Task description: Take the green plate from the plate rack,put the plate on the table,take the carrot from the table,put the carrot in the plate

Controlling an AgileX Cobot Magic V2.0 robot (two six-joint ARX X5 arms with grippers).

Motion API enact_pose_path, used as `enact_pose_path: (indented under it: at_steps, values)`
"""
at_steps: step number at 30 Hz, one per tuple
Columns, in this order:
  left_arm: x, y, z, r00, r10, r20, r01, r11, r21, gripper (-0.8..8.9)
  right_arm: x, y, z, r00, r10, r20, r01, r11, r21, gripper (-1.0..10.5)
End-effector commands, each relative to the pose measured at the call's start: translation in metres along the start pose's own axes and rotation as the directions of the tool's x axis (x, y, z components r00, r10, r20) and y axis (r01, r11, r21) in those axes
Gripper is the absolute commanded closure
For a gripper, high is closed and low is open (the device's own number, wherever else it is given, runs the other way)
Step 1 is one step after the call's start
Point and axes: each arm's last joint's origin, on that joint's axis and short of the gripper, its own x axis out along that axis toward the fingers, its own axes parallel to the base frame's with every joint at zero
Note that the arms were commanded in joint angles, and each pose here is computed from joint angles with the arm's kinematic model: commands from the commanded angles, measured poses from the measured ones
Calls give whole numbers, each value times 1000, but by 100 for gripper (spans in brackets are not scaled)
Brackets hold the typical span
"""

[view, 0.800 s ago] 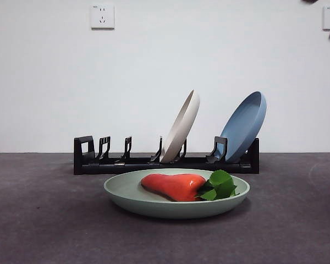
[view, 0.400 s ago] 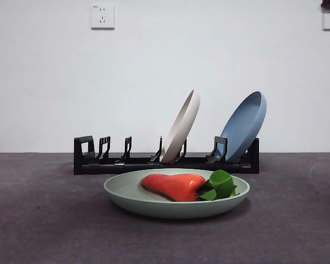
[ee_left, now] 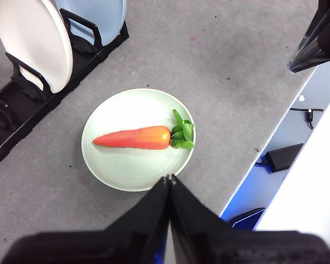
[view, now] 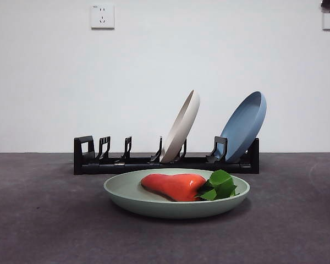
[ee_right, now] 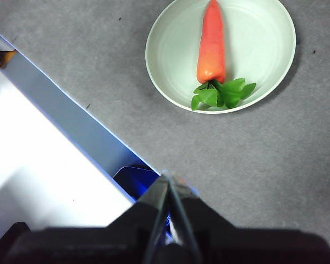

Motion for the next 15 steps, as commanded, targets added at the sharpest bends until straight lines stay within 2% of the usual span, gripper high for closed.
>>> enact_pose_path:
  at_steps: [1, 4, 6, 9, 12, 15]
  values:
    - [0, 0, 0, 1000, 1, -2, -1, 1000, -4, 817, 1, 0, -1, 1000, -1, -2, 1, 1000, -6, 946]
    - [1, 0, 0, 1000, 2, -2, -2, 1000, -5, 817, 1, 0, -1, 1000, -1, -2, 1, 1000, -6, 946]
    - [-1, 2, -1, 1000, 19, 5, -20, 999, 32, 817, 1, 0, -1, 1000, -1, -2, 1, 1000, -6, 946]
    - [-10, 17, 2, 990, 107, 86, -113, 992, 61, 817, 1, 0, -1, 1000, -1, -2, 1, 1000, -6, 946]
    - [-25, 41, 8, 943, 227, 241, -239, 971, 21, 817, 1, 0, -1, 1000, -1, -2, 1, 1000, -6, 946]
    - [-41, 64, 5, 861, 329, 389, -329, 942, -69, 817, 1, 0, -1, 1000, -1, -2, 1, 1000, -6, 946]
